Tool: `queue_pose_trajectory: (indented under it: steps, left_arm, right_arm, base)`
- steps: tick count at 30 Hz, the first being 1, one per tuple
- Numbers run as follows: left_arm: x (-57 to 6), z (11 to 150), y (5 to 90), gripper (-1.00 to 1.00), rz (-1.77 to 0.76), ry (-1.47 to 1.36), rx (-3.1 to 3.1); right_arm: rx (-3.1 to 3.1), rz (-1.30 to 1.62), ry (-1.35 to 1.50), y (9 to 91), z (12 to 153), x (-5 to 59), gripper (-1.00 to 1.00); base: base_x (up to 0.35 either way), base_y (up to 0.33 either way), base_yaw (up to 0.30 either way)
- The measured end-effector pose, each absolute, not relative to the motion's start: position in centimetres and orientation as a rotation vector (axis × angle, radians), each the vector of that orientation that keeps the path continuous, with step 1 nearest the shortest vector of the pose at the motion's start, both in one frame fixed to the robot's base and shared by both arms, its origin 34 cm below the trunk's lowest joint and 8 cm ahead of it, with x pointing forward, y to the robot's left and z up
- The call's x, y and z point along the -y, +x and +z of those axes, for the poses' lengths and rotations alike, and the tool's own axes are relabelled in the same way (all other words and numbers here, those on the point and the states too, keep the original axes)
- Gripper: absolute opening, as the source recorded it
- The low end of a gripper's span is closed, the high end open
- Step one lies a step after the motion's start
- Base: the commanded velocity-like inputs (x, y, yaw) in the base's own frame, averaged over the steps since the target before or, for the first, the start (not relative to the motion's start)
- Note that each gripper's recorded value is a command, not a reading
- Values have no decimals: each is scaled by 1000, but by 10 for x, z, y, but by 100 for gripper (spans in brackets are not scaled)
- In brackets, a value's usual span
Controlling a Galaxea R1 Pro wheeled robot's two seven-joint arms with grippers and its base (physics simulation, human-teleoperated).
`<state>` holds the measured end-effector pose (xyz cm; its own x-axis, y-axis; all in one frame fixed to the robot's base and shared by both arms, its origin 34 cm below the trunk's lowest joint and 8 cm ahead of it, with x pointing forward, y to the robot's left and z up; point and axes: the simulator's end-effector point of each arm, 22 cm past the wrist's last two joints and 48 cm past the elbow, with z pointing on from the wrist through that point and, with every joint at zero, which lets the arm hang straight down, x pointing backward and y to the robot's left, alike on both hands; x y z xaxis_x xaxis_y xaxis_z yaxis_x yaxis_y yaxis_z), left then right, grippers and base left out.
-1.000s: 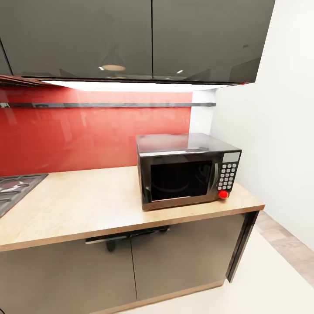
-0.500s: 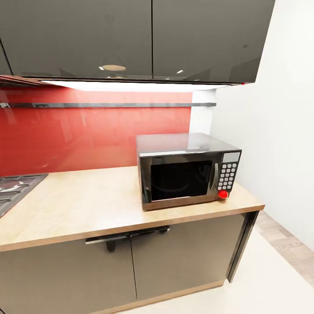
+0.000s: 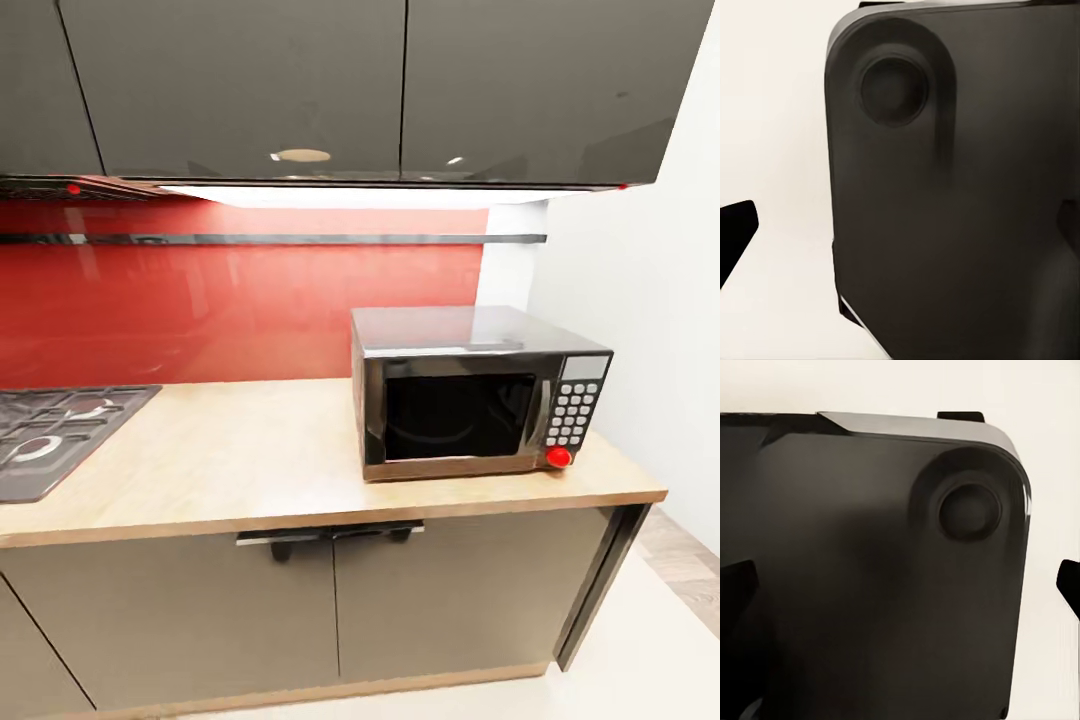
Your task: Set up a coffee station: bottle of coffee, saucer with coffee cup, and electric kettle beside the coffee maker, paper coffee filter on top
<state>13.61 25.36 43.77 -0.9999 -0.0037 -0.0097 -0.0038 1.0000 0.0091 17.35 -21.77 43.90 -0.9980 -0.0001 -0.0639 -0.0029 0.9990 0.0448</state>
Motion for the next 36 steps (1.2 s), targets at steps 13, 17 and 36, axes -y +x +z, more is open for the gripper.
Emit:
queue_pose_trajectory:
  steps: [13, 17, 36]
  left_arm:
    - [-255, 459, 133, 100, 19, -11, -3142]
    - [-257, 466, 132, 100, 24, -44, -3143]
    - [-262, 495, 131, 100, 37, -118, -3141]
  right_arm:
    - [-3079, 70, -4, 174, 461, 218, 100]
    - [-3081, 70, -4, 173, 467, 218, 100]
    - [-2999, 61, 16, 213, 500, 219, 100]
  base:
    - [0, 0, 272]
    - [0, 0, 272]
    - [0, 0, 272]
